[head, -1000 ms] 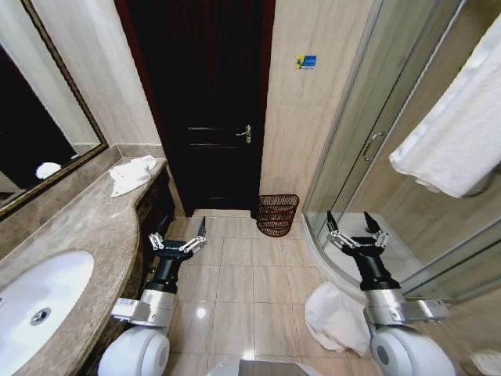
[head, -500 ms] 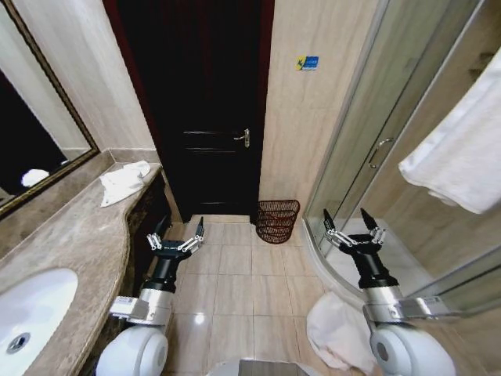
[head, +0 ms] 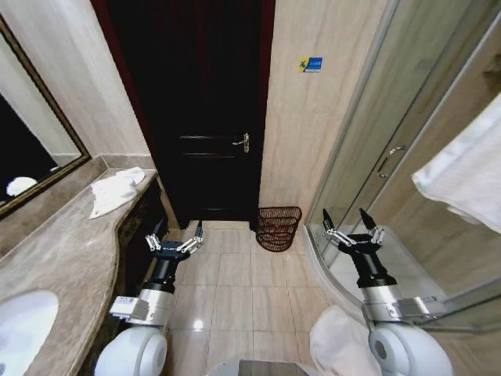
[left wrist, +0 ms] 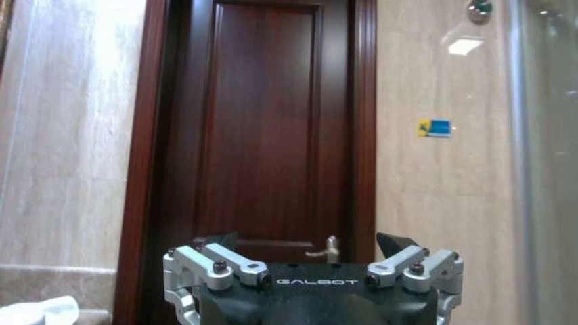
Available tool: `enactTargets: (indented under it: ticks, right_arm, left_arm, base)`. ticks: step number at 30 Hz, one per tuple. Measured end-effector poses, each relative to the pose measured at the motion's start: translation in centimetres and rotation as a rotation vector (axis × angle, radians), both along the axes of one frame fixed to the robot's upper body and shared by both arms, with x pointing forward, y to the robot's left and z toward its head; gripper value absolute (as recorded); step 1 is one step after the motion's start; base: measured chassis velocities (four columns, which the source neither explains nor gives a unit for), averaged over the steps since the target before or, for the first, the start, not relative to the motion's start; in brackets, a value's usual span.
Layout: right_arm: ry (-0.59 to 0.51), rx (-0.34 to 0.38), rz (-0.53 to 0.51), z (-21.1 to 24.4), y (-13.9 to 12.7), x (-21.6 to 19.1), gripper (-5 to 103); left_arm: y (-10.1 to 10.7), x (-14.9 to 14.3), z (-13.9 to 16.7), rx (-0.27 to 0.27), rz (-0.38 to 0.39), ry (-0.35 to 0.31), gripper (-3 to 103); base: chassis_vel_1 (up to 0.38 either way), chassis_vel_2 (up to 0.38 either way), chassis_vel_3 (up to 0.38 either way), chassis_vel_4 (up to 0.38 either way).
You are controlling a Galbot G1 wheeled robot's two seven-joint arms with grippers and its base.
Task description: Discard the used towel into the hamper.
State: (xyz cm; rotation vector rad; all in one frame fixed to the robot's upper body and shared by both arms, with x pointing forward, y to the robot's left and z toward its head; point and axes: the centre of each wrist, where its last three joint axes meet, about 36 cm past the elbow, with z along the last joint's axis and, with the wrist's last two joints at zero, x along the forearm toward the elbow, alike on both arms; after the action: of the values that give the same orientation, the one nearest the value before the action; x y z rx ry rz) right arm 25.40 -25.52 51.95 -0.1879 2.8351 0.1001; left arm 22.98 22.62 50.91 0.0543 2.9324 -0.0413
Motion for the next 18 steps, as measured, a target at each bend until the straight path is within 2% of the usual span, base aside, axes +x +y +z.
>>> enactTargets:
  ticks: [18]
  right_arm:
    - [-0.015,-0.014,-0.029,-0.2,-0.1,0.1,100]
  left_arm:
    - [-0.2,0.7,-1.4,-0.043,-0.003,0.026,100]
  base:
    - [-0.204,0.197,0.201,-0.201]
